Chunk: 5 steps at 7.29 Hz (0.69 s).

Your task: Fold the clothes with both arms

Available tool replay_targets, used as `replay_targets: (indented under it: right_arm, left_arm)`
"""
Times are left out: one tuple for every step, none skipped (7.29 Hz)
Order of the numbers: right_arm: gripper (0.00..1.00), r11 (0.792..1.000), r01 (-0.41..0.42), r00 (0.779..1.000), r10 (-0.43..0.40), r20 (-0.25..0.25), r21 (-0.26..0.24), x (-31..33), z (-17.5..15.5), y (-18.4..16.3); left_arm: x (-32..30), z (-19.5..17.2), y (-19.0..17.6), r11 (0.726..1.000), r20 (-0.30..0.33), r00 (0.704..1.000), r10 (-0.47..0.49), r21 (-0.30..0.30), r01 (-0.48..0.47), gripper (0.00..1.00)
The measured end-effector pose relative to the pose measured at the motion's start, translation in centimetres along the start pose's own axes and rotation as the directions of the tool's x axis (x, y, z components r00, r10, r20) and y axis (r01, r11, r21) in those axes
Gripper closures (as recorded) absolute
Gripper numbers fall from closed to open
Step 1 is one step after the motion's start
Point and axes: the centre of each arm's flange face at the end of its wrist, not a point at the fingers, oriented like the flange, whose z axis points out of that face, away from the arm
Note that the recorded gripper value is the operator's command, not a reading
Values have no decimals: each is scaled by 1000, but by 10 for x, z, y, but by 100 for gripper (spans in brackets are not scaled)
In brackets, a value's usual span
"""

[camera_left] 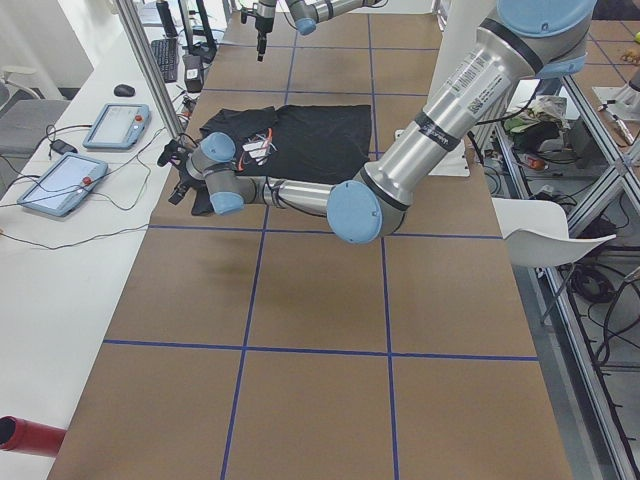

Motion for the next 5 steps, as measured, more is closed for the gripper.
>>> replay_targets:
  right_arm:
    - [0, 1000, 5, 1000, -5, -3, -3, 10, -1, 5]
    - [0, 1000, 7, 1000, -7, -5, -4, 14, -2, 7]
    - [0, 1000, 8, 1000, -8, -7, -5, 16, -1, 8]
    - [0, 1000, 8, 1000, -8, -9, -5, 17, -1, 9]
    - [0, 1000, 7, 1000, -7, -11, -5, 18, 0, 9]
  left_arm:
    - [11, 19, 16, 999, 33, 999, -37, -3, 38, 1]
    - [21, 36, 36, 997, 71, 994, -77, 5, 77, 2]
    - [26, 49, 53, 995, 104, 990, -97, 11, 97, 7]
    - [28, 59, 65, 994, 132, 986, -106, 17, 105, 11]
    - [35, 68, 70, 994, 148, 983, -112, 20, 110, 16]
